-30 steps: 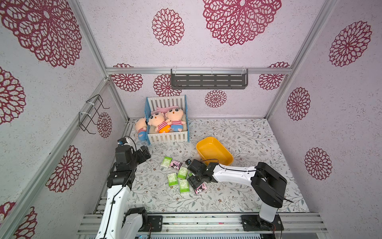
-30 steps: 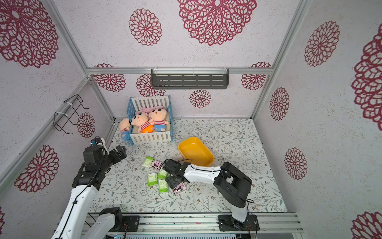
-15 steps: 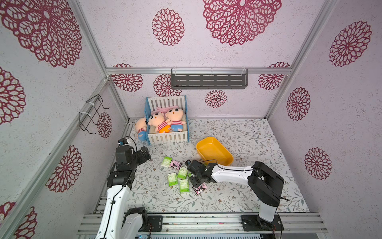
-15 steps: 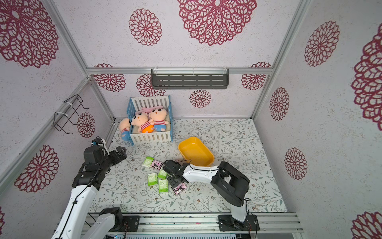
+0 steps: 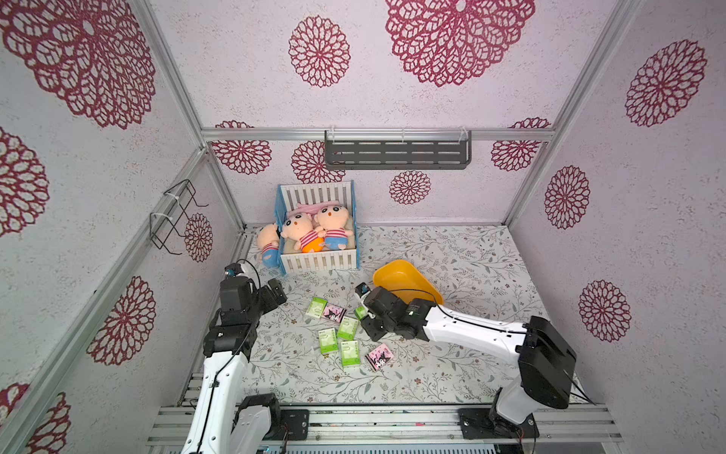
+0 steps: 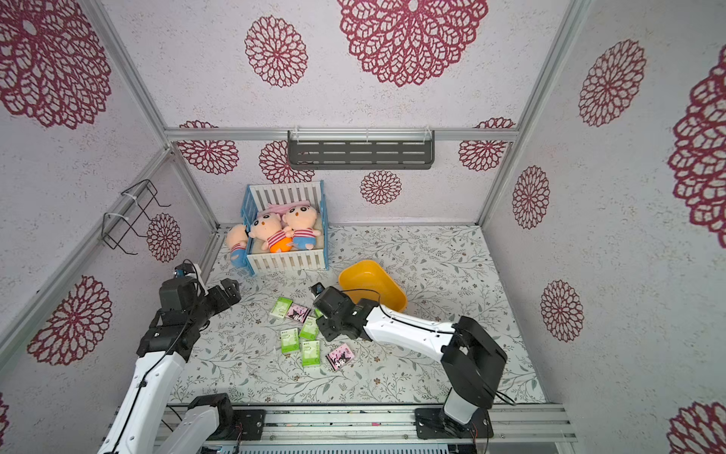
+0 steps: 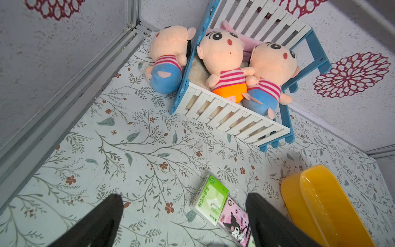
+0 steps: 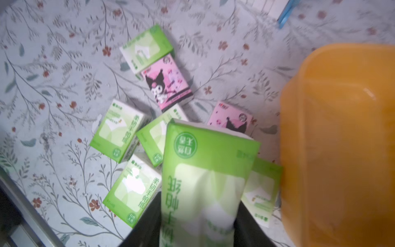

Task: Put the pocket tissues into the storage box
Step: Pick up the pocket tissues from the center of the board, then place the pocket tissues in the storage box.

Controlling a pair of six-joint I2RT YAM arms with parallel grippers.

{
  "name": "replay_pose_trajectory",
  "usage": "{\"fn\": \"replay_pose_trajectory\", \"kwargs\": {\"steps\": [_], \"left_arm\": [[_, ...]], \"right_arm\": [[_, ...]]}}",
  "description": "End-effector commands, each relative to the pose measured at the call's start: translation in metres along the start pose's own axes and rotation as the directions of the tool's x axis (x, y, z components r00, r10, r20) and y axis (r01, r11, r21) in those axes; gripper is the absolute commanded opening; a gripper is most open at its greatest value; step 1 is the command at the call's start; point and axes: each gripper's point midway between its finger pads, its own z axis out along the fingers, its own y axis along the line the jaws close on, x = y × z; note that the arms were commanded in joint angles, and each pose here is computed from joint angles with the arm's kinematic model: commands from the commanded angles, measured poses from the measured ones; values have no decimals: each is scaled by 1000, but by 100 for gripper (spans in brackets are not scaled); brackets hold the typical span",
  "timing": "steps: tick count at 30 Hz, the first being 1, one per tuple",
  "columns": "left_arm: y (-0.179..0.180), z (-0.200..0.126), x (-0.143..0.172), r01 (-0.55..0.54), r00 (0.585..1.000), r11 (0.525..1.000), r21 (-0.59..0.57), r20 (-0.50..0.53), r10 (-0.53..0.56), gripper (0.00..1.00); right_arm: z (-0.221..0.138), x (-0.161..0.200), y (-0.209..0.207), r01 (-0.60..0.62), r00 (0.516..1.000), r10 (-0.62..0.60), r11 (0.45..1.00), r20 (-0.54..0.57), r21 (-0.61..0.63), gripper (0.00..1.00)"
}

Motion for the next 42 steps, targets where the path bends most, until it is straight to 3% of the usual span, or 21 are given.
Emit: {"fn": "replay_pose_trajectory", "kwargs": {"steps": [1, 7, 12, 17, 42], "left_arm": [[-6, -1, -1, -2, 1000, 1000, 26, 4, 1, 97], [-7, 1, 0, 7, 1000, 1000, 29, 2, -7, 97], [-7, -1, -4, -4, 1000, 1000, 26, 3, 4, 97], [-9, -3, -7, -16, 1000, 1000, 25, -6, 16, 97], [-3, -1, 1, -24, 999, 1000, 5, -22, 24, 97]], "right_arm": [[-14, -27, -49, -38, 998, 34, 997, 62, 69, 48], [12, -30, -119, -37, 999, 41, 986, -22, 161, 48], [30, -45, -146, -26, 999, 32, 983, -33, 184, 49], [59, -35, -167, 21, 993, 3, 977, -114, 211, 49], [115, -10, -146, 97, 971, -63, 985, -229, 140, 50]]}}
